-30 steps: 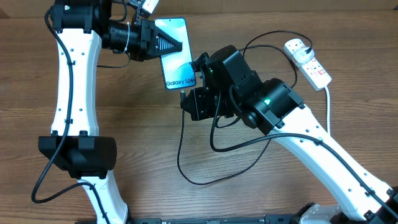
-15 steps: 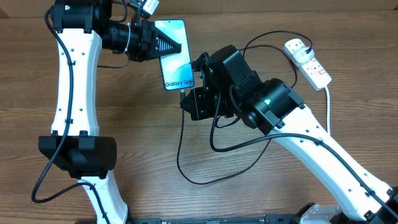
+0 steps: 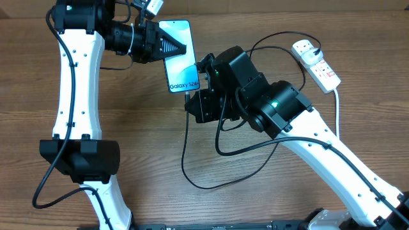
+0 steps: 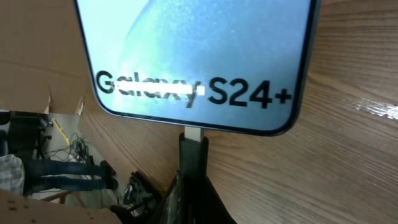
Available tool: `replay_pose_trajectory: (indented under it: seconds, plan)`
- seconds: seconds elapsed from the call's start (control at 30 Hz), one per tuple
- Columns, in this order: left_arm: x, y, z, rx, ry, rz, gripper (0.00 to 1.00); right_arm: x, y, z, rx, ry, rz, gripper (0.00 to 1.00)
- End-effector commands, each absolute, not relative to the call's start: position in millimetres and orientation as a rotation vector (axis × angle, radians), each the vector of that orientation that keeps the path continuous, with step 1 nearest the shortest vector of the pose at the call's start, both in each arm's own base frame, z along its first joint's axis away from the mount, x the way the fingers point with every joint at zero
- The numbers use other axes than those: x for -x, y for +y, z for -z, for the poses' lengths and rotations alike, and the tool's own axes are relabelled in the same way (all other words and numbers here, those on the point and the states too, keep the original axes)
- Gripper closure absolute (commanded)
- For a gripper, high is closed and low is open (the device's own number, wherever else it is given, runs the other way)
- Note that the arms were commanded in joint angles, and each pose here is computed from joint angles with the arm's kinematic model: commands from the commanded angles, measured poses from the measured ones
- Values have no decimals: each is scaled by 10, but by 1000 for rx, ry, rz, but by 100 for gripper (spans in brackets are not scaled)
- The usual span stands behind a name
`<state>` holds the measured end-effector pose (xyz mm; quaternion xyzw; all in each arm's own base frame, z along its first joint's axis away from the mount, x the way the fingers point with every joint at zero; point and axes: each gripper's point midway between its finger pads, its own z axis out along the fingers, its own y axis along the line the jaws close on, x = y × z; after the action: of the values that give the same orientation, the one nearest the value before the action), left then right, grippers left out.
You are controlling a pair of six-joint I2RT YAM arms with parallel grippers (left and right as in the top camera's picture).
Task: Plug charger to phone and switch on socket
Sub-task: 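Push the USB-C plug up into the phone's bottom port with right gripper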
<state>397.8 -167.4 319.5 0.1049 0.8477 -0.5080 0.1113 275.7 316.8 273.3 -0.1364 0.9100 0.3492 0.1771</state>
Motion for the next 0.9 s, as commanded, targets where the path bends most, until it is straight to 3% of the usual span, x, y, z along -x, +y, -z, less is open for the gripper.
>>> replay_pose_trajectory:
  seconds: [0.0, 0.87]
  plan:
    - [-3930, -1757, -3279, -353, 2446, 1546, 96, -2771, 3199, -2798, 378, 2553, -1013, 96]
    - [-3875, -1730, -3145, -379, 2520, 1455, 96, -2842, 3154, -2784, 375, 2536, -958, 96]
